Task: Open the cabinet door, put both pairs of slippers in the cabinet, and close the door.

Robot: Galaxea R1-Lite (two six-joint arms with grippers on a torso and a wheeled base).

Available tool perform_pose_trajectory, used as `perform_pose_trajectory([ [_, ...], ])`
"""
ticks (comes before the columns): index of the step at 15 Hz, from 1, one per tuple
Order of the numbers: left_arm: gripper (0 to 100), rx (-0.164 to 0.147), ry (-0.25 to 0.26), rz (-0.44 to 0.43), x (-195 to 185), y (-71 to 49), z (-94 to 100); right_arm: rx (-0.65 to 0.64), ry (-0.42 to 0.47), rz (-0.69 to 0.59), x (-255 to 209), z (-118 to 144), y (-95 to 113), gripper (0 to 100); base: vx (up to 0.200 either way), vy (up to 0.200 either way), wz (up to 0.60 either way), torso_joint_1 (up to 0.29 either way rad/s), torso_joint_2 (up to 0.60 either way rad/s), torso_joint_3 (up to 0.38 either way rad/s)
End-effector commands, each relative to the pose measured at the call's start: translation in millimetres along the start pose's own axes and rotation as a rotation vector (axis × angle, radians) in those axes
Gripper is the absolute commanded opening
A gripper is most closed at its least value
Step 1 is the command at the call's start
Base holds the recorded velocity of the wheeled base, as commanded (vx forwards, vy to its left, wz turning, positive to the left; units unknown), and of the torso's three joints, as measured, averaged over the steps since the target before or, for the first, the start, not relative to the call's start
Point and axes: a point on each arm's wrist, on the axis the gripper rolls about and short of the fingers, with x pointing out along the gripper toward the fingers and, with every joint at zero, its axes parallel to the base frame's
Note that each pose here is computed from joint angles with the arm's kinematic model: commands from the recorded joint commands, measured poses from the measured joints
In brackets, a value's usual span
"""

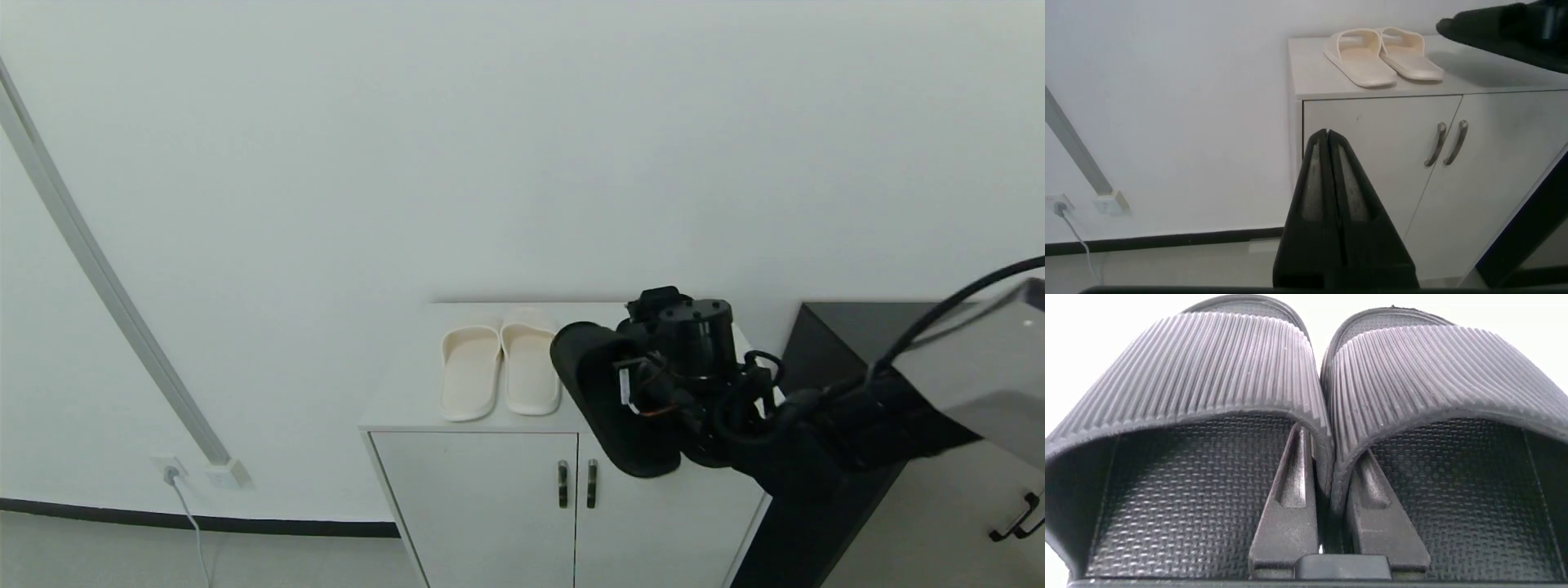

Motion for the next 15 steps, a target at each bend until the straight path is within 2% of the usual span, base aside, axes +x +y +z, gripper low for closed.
perform_pose_trajectory([
  [1,0,-0.001,0.0,-0.001,0.0,0.0,0.4,-0.048,-0.081,0.293,-112.5,11.3,-7.7,0,0.0,0.0,0.0,0.0,0.0,0.0],
  [3,0,-0.001,0.0,-0.001,0.0,0.0,-0.1,-0.065,-0.016,0.42,-152.7,1.4,-26.3,0,0.0,0.0,0.0,0.0,0.0,0.0],
  [5,0,-0.002,-0.001,0.002,-0.1,0.0,0.3,-0.077,0.032,0.484,-166.7,2.4,-32.2,0,0.0,0.0,0.0,0.0,0.0,0.0],
  [9,0,-0.004,0.0,0.0,0.0,0.0,0.4,-0.079,0.035,0.501,-171.3,5.5,-34.3,0,0.0,0.0,0.0,0.0,0.0,0.0],
  [14,0,-0.004,-0.001,0.002,-0.1,0.0,0.3,-0.088,0.063,0.5,-169.8,-2.9,-35.4,0,-0.2,0.0,0.0,0.006,0.0,0.003],
  [15,0,-0.008,-0.001,0.003,-0.1,0.1,0.3,-0.091,0.067,0.499,-169.5,-3.7,-35.4,0,0.0,0.0,0.0,0.0,0.0,0.0],
])
